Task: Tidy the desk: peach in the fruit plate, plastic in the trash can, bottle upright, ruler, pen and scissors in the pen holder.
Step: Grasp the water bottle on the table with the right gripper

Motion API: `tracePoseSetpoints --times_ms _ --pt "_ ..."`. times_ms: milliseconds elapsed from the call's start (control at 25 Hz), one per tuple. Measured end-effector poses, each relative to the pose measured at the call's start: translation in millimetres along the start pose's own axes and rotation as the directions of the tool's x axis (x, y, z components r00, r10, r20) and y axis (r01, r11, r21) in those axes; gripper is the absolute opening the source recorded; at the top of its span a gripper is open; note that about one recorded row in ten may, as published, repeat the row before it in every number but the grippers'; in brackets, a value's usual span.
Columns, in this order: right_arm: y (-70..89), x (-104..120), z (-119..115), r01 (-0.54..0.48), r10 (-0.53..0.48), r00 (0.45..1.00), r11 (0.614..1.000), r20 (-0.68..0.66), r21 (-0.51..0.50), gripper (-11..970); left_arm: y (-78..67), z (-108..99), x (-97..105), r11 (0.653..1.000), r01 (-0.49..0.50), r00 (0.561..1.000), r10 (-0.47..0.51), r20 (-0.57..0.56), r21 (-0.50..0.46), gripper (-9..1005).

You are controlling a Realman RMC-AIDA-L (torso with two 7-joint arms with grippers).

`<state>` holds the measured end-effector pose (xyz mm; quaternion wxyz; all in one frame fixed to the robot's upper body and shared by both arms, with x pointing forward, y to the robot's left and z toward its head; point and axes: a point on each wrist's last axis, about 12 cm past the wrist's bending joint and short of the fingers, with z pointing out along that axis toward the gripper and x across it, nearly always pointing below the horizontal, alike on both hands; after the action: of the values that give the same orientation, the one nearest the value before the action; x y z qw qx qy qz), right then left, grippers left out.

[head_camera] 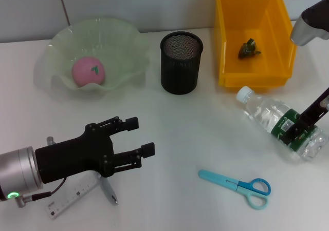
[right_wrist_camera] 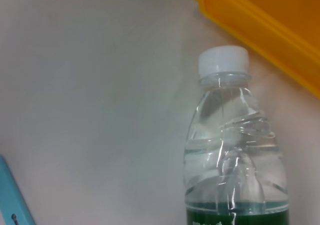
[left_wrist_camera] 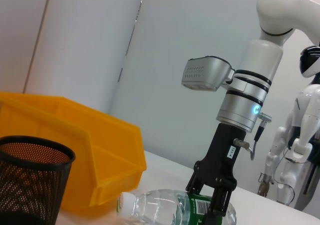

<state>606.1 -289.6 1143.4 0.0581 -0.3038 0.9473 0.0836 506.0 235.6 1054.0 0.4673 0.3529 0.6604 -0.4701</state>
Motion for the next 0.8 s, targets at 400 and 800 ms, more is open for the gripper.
tracePoseSetpoints --times_ms 400,800 --pt "0.5 -0.5 9.0 -0.003 0.003 1.0 1.0 -0.009 -0.008 774 0.4 0.7 -1.0 1.0 -0.003 1.0 0.003 0.0 0.002 803" --pt "0.8 -0.5 13.2 0.009 -0.009 1.0 1.0 -0.015 -0.007 773 1.2 2.2 -2.6 1.0 -0.009 1.0 0.009 0.0 0.006 804"
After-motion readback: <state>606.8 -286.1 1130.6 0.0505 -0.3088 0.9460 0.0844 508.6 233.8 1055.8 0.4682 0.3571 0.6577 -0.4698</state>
